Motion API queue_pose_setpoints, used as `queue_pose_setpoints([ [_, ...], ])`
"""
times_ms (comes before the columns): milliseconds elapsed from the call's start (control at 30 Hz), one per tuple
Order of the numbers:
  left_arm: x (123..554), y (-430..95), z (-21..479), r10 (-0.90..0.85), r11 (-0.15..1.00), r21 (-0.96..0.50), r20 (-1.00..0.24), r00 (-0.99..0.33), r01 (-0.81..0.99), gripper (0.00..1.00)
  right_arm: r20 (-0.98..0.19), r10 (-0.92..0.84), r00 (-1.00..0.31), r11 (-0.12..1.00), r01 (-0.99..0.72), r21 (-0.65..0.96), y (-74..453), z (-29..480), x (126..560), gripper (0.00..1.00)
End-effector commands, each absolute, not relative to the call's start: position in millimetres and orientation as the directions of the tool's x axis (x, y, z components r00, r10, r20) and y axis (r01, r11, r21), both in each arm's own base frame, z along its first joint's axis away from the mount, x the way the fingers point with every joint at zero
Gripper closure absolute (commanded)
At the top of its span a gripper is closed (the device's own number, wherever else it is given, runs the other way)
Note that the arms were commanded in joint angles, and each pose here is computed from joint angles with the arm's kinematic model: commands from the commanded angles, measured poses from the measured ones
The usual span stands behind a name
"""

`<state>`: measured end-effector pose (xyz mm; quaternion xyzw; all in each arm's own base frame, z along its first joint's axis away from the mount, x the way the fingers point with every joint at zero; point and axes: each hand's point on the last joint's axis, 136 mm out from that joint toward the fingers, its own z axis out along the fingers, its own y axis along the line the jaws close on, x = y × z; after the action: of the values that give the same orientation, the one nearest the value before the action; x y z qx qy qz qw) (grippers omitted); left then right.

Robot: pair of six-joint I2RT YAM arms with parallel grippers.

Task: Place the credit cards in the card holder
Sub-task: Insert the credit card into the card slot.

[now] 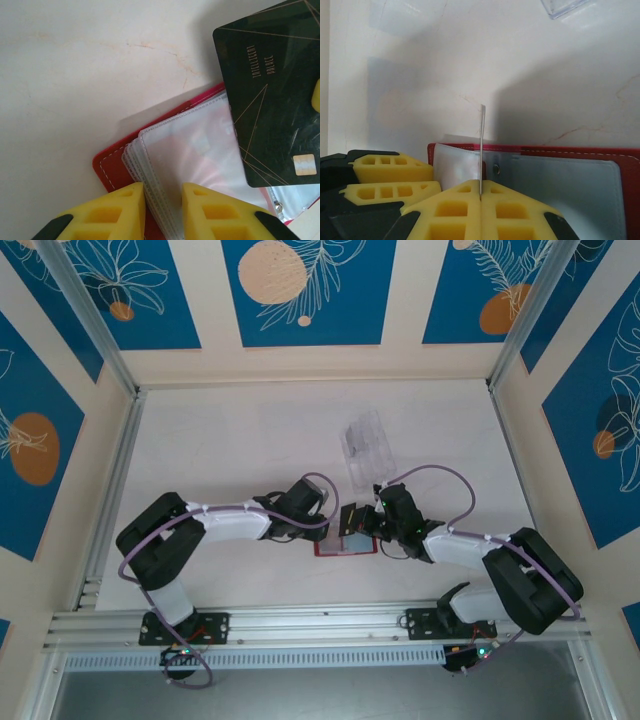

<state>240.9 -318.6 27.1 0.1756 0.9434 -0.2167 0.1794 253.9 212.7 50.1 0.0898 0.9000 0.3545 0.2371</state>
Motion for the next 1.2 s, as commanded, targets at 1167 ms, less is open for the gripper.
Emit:
queue_pose_setpoints([
  [1167, 220, -301, 6, 0.314, 0.864, -0.289, -0.333, -0.889, 0.413, 0.77, -0.307, 0.358, -0.882, 0.727, 0.057, 0.684, 207, 25, 234, 1.00],
])
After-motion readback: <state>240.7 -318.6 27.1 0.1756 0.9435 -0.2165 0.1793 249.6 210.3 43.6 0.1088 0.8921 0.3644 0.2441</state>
